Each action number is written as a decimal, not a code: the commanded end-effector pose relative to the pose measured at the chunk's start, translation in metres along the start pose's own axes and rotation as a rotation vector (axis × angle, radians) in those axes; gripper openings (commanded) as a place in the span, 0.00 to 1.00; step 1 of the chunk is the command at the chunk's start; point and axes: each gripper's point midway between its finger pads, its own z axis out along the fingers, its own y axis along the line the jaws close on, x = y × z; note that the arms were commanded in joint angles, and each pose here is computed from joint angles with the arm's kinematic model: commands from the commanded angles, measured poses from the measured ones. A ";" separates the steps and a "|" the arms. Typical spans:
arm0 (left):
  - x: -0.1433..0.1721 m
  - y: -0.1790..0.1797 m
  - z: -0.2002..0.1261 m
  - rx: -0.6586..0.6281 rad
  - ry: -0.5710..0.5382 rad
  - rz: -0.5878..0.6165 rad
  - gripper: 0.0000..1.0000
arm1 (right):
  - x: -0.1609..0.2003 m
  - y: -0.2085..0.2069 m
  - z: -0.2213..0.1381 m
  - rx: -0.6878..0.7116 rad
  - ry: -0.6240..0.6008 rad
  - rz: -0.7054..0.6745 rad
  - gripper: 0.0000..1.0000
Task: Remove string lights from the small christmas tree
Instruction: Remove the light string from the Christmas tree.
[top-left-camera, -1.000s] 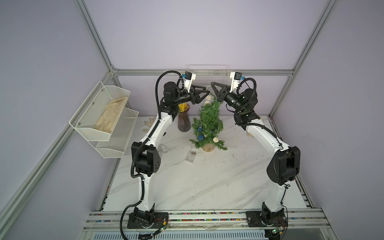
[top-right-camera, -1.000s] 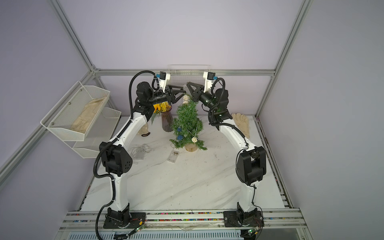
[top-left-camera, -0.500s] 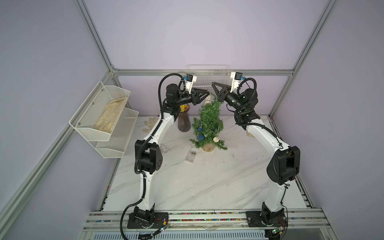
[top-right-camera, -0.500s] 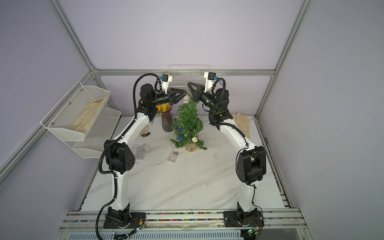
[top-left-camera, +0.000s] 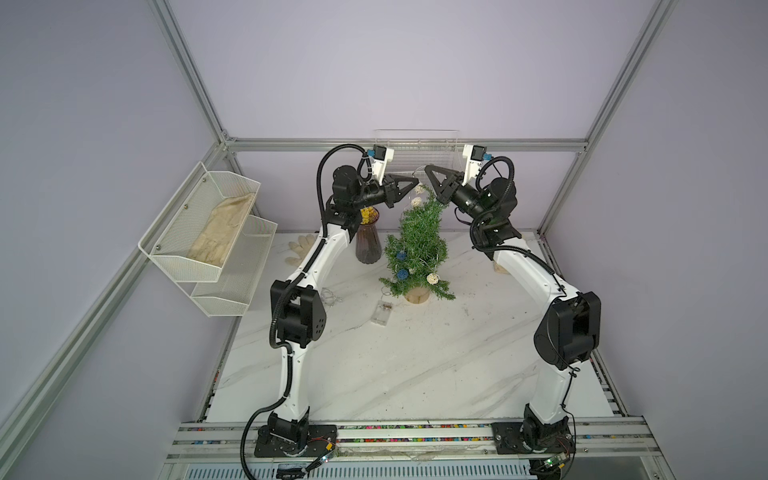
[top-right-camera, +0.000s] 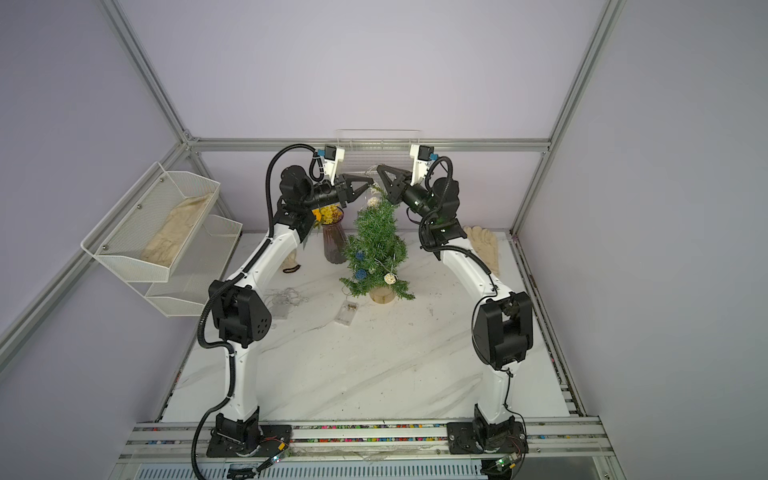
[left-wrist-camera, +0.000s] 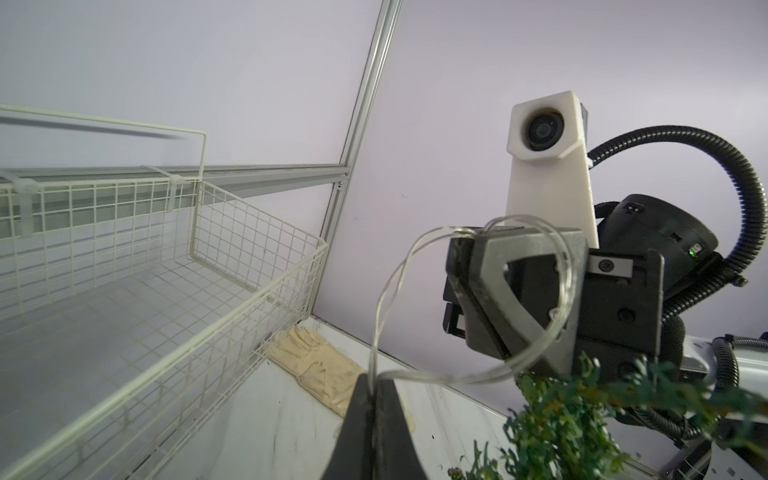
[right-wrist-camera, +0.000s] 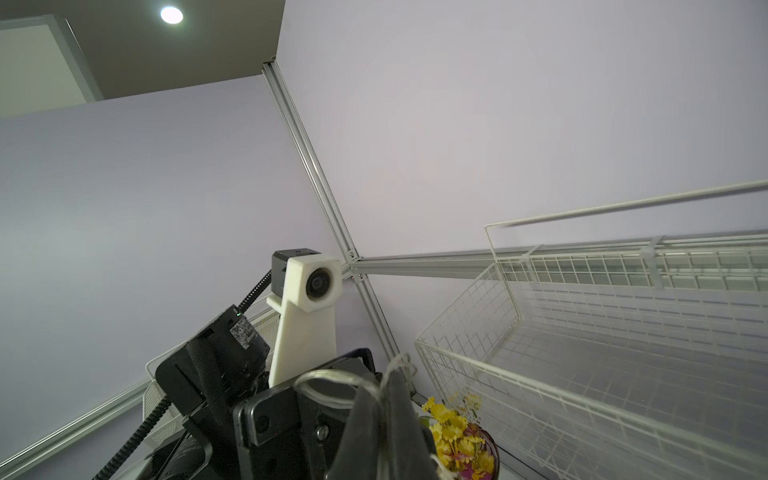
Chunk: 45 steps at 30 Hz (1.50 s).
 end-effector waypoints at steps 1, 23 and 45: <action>-0.044 -0.021 -0.003 -0.020 -0.081 0.103 0.00 | 0.018 -0.012 -0.001 0.011 0.038 0.014 0.22; -0.057 -0.006 -0.033 -0.325 -0.189 0.172 0.00 | -0.023 -0.038 -0.053 0.166 -0.052 0.023 0.70; -0.014 -0.042 -0.066 -0.364 -0.194 0.116 0.00 | 0.004 -0.057 -0.058 0.140 0.009 0.122 0.64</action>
